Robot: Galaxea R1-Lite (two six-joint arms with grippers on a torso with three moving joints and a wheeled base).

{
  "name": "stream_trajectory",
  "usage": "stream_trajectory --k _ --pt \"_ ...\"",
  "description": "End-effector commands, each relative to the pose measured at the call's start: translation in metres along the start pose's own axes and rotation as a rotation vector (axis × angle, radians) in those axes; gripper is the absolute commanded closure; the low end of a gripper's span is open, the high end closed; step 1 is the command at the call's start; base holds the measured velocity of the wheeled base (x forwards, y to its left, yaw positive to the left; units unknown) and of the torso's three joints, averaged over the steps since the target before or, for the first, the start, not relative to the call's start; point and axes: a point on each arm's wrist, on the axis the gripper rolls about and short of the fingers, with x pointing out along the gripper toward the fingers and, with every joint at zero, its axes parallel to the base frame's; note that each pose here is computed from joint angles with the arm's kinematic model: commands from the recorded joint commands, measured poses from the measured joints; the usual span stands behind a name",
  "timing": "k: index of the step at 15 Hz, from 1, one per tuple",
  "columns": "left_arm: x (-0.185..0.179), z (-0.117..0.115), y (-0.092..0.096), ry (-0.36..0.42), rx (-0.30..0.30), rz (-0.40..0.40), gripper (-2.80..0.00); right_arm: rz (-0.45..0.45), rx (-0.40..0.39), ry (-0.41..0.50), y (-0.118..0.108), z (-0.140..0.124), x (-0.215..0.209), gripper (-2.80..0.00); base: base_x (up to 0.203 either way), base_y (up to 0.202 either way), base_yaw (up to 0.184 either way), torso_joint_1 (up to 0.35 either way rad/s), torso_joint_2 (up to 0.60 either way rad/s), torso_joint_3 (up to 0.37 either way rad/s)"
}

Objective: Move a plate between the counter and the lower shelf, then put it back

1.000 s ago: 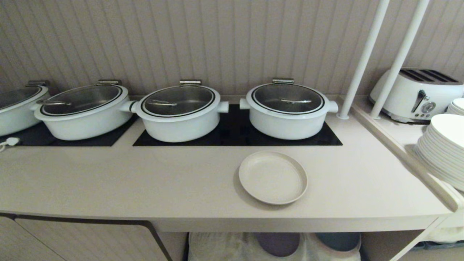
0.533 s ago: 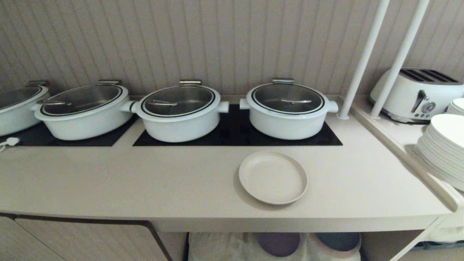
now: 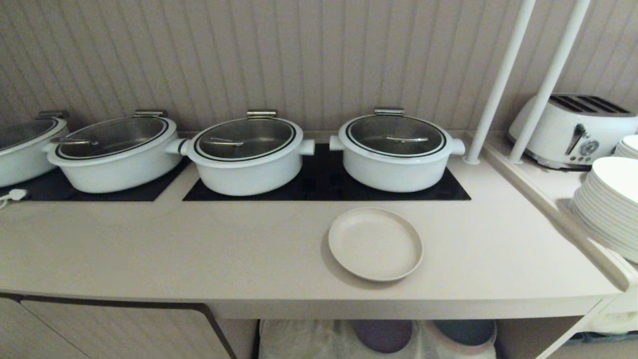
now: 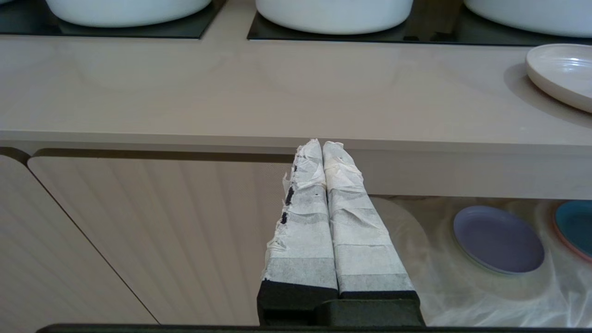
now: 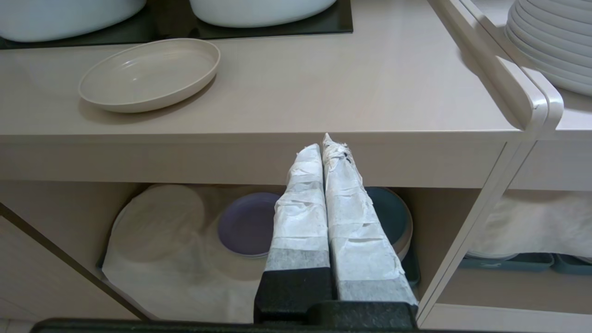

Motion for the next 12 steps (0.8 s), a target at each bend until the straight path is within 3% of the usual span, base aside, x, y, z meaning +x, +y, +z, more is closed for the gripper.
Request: stream_trajectory --k 1,5,8,10,12 --pt "0.0 -0.0001 0.0 0.0 0.0 0.001 0.0 0.001 0.008 0.003 0.0 -0.0003 0.0 0.0 0.0 0.0 0.0 0.0 0.0 0.0" --pt "0.0 -0.0001 0.0 0.0 0.0 0.001 0.0 -0.014 0.114 0.005 -0.0004 -0.0009 0.0002 0.0 0.0 0.0 0.0 0.0 0.0 0.0" --pt "0.0 -0.0001 0.0 0.0 0.0 0.001 0.0 -0.052 0.269 -0.027 -0.0018 -0.0043 0.0031 0.0 0.0 0.0 0.0 0.0 0.0 0.0" --pt "0.0 -0.0001 0.0 0.0 0.0 0.001 0.0 -0.035 0.27 -0.06 -0.0017 -0.004 0.0046 0.0 0.0 0.0 0.0 0.0 0.0 0.0" --pt "0.0 -0.0001 0.0 0.0 0.0 0.001 0.0 -0.036 0.218 -0.061 -0.0017 -0.0037 0.0046 0.0 0.0 0.0 0.0 0.0 0.0 0.0"
